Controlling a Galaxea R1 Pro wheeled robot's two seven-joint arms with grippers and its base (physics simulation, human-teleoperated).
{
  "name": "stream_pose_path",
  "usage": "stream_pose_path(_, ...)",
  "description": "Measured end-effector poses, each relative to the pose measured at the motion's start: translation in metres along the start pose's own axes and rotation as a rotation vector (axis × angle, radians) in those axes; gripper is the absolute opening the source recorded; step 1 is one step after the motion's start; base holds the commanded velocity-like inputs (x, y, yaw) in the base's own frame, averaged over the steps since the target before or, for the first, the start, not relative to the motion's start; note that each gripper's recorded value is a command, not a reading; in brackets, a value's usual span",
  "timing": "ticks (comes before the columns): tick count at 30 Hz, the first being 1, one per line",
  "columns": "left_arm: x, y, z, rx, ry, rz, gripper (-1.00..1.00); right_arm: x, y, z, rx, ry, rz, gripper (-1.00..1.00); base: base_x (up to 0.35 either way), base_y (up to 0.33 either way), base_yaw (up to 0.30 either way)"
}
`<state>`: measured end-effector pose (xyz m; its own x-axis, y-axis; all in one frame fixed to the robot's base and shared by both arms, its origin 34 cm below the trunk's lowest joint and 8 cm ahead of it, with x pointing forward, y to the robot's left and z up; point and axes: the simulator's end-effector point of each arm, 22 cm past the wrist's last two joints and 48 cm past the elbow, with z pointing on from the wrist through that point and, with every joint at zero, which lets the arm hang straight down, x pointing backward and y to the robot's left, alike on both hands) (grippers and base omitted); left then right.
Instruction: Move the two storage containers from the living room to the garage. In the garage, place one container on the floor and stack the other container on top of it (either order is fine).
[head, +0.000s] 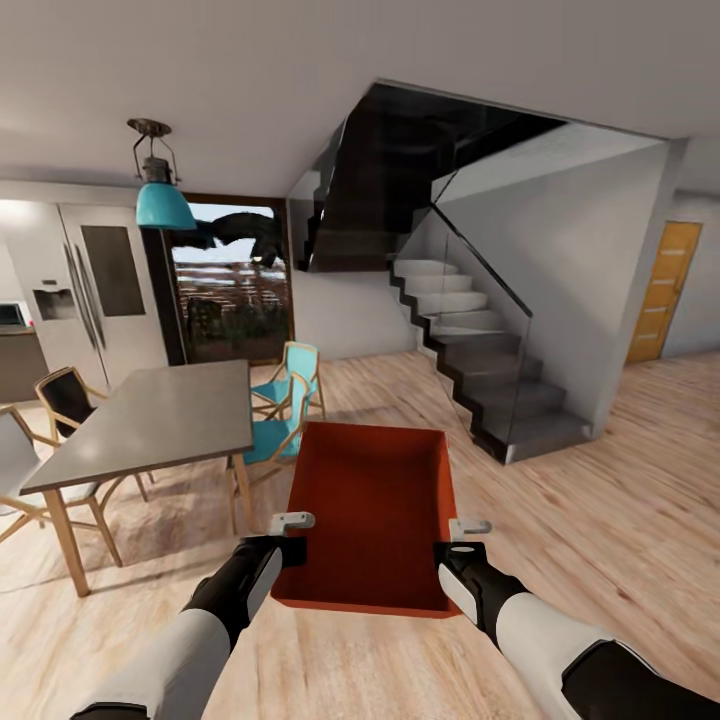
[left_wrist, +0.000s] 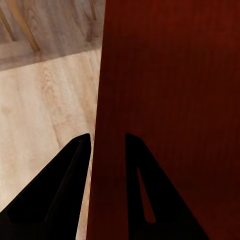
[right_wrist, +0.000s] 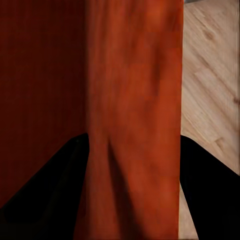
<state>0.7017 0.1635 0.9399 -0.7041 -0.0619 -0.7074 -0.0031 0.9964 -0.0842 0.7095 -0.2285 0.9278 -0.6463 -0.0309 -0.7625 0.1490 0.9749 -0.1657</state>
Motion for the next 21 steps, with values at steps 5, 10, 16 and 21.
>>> stream_pose_path(5, 0.0005, 0.0001, 0.0003, 0.0, 0.001, 0.0, -1.0, 0.0007, 0.0001, 0.0003, 0.0, 0.001, 0.0, -1.0, 0.0, 0.0, -0.276)
stream_pose_path(10, 0.0017, 0.0002, 0.0012, 0.0, 0.004, 0.0, -1.0, 0.0019, 0.0003, 0.0011, 0.0, 0.004, -0.001, -1.0, 0.0, 0.0, -0.276)
stream_pose_path(16, 0.0029, 0.0003, 0.0023, 0.0, 0.006, 0.0, -1.0, 0.0031, 0.0005, 0.002, 0.0, 0.006, -0.001, -1.0, 0.0, 0.0, -0.276)
stream_pose_path(21, 0.004, 0.0004, 0.0032, -0.001, 0.009, 0.0, -1.0, 0.0045, 0.0007, 0.0028, 0.0, 0.009, -0.002, -1.0, 0.0, 0.0, -0.276)
